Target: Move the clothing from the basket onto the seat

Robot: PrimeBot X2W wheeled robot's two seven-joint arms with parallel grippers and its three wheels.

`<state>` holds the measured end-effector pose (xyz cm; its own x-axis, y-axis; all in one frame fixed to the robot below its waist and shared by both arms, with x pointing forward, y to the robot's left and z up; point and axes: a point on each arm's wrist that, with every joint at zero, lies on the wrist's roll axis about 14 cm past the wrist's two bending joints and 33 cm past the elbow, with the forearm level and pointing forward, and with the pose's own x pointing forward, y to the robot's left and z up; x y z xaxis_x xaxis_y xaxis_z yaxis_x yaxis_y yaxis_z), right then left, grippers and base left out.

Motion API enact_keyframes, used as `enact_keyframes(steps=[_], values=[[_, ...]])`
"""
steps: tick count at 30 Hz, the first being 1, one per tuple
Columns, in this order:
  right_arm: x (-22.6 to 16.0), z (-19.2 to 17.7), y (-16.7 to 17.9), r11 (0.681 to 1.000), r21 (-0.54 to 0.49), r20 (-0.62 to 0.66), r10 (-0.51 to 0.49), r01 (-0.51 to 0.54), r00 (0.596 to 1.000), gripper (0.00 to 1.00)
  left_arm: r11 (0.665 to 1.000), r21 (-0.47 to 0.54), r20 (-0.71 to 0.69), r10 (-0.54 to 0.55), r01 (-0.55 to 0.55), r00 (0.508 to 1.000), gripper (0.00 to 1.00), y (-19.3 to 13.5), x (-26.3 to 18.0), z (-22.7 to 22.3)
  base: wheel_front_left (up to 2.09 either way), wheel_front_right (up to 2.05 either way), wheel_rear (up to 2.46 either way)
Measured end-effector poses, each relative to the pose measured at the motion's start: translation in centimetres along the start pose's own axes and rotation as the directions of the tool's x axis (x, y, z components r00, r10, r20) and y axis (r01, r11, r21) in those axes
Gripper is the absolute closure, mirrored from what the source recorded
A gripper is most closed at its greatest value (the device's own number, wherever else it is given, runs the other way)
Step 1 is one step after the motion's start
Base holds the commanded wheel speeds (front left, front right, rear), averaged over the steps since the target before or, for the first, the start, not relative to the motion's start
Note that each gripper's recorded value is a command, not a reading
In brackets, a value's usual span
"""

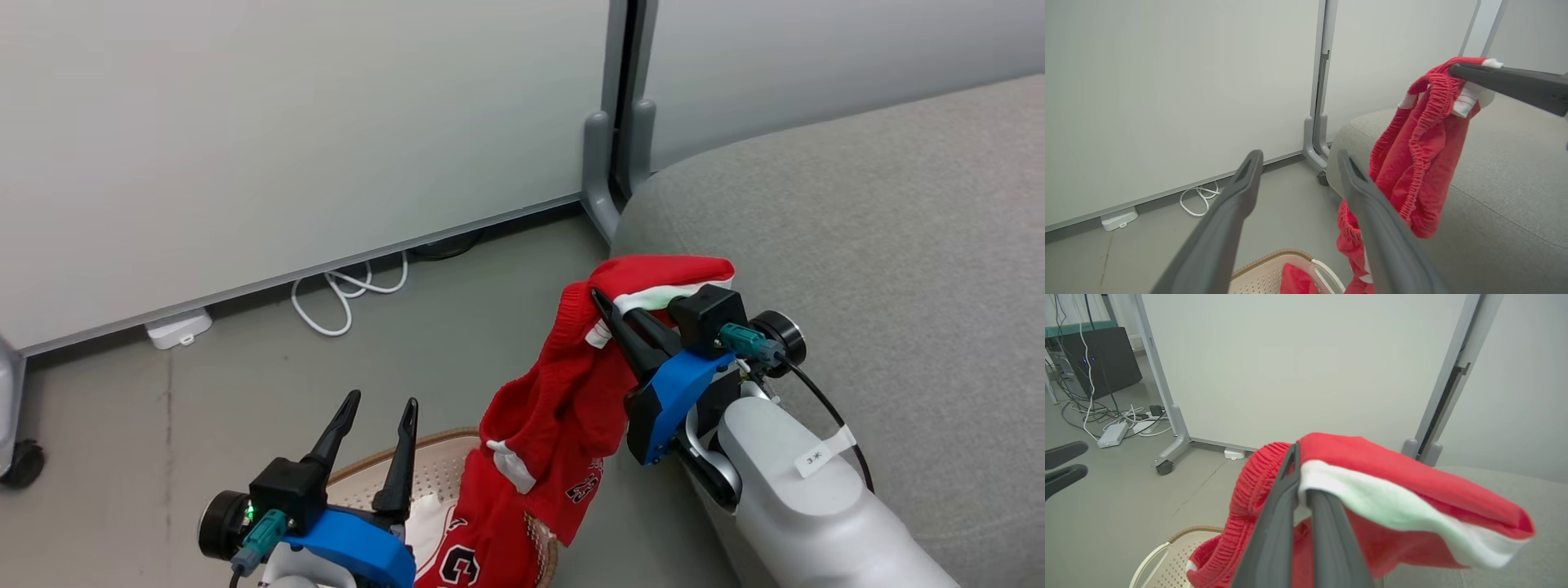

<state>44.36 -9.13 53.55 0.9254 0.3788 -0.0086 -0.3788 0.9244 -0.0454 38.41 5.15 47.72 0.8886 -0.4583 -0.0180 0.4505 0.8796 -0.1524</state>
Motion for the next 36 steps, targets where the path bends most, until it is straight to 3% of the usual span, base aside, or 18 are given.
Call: enact_keyframes(steps=[10,23,31,36], values=[[-3.5,-0.4,-5.2,0.989,0.002,-0.009,-0.151,0.151,0.989,1.0,0.99,-0.002,-0.021,-0.141,0.141,0.99,0.0,-4.2,3.1,-0.7,0.0,0.0,0.0],[-8.9,-1.2,-10.7,0.94,0.016,-0.024,-0.339,0.34,0.94,1.0,0.947,-0.006,-0.043,-0.321,0.321,0.946,0.0,-9.8,5.9,-1.7,0.0,0.0,0.0],[-9.9,-2.0,-12.3,0.919,0.028,-0.041,-0.392,0.394,0.919,1.0,0.932,-0.017,-0.055,-0.362,0.361,0.931,0.0,-10.7,6.9,-2.5,0.0,0.0,0.0],[-9.4,1.1,-16.1,0.898,-0.011,0.015,-0.439,0.44,0.898,1.0,0.927,-0.017,-0.048,-0.375,0.374,0.926,0.0,-10.4,7.6,-2.6,0.0,0.0,0.0]])
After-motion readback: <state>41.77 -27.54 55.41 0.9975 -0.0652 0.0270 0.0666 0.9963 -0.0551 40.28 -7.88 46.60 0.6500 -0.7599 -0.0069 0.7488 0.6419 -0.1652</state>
